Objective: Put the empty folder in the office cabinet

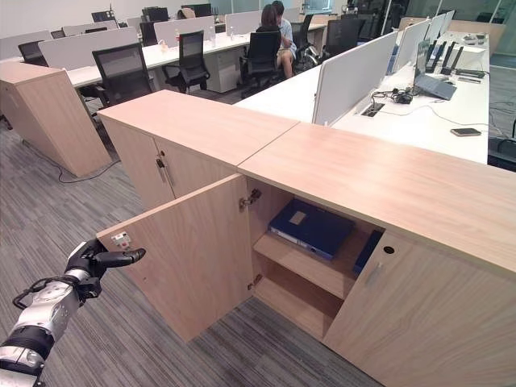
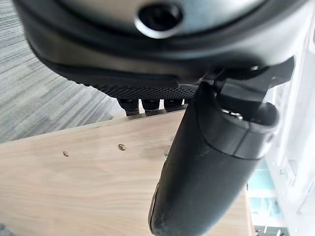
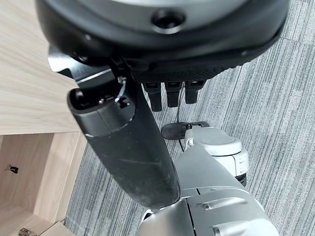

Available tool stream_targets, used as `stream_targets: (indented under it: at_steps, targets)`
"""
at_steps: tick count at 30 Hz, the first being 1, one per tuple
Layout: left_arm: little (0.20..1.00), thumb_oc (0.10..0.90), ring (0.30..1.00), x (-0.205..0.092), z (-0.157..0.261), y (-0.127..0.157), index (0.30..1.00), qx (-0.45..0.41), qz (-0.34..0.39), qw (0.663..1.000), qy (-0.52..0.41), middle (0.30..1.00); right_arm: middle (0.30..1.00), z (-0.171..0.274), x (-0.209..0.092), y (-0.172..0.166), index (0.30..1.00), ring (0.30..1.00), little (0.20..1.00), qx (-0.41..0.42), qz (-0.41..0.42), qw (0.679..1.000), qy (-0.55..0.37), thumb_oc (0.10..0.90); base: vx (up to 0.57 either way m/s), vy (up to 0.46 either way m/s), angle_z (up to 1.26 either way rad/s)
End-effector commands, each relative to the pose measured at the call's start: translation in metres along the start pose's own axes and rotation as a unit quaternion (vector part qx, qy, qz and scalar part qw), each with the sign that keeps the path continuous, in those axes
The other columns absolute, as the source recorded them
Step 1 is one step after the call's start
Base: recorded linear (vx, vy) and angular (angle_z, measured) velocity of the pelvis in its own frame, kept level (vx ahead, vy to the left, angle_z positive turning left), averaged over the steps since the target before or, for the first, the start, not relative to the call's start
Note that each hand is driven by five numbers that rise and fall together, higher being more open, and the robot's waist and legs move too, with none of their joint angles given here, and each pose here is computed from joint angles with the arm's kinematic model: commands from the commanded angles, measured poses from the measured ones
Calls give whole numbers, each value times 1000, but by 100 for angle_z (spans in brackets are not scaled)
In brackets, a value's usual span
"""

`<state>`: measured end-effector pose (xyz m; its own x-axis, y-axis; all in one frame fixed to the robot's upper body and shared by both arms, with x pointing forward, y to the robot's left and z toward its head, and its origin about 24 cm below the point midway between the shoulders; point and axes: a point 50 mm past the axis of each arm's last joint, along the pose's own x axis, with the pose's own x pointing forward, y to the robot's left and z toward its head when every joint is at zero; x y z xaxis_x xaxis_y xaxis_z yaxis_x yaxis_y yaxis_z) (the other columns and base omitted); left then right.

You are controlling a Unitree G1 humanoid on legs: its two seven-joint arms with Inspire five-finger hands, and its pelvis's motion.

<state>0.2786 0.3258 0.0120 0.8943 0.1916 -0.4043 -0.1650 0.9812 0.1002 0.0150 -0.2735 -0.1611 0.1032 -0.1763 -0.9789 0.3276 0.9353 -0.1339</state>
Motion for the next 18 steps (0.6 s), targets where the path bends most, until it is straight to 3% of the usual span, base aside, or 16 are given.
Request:
stream_targets:
  at_steps: [1, 5, 6, 7, 8, 9, 10, 11, 13, 14, 18]
  targets:
    - [900, 800, 900, 11, 80, -5, 900, 10, -23, 991, -132, 900, 900, 4, 0, 0, 900, 900, 900, 0, 1, 1000, 0, 800, 0, 0, 0]
    - [900, 800, 900, 7, 82, -36, 900, -9, -94, 983, -161, 900, 900, 5, 1, 5, 900, 900, 900, 4, 8, 1000, -3, 800, 0, 0, 0]
    - [900, 800, 900, -5, 81, -52, 900, -21, -159, 970, -182, 900, 900, 6, 1, 8, 900, 900, 900, 10, 12, 1000, -8, 800, 0, 0, 0]
    - [900, 800, 900, -5, 80, -52, 900, -21, -159, 970, -182, 900, 900, 6, 1, 8, 900, 900, 900, 9, 12, 1000, -8, 800, 0, 0, 0]
    - [900, 800, 900, -24, 77, -71, 900, -21, -246, 950, -191, 900, 900, 6, 2, 12, 900, 900, 900, 16, 21, 1000, -11, 800, -2, 8, 4]
    - [900, 800, 900, -24, 76, -70, 900, -21, -246, 950, -191, 900, 900, 6, 2, 12, 900, 900, 900, 16, 21, 1000, -10, 800, 2, 10, 5]
    - [900, 800, 900, -35, 78, -80, 900, -11, -295, 935, -195, 900, 900, 5, 2, 14, 900, 900, 900, 17, 24, 1000, -9, 800, 24, 8, 7]
    - [900, 800, 900, -60, 76, -96, 900, 12, -396, 900, -183, 900, 900, 0, 2, 16, 900, 900, 900, 14, 33, 999, -2, 800, 34, 9, 2]
    - [900, 800, 900, -92, 74, -115, 900, 22, -502, 848, -168, 900, 900, -9, 2, 18, 900, 900, 900, 12, 40, 999, 9, 800, 35, 2, -1]
    - [900, 800, 900, -103, 68, -127, 900, -11, -549, 823, -149, 900, 900, -10, 2, 18, 900, 900, 900, 3, 42, 999, 11, 800, 14, -9, 4]
    - [900, 800, 900, -119, 66, -143, 900, -50, -607, 783, -122, 900, 900, -8, 2, 22, 900, 900, 900, -18, 49, 999, 8, 800, -2, -10, -5]
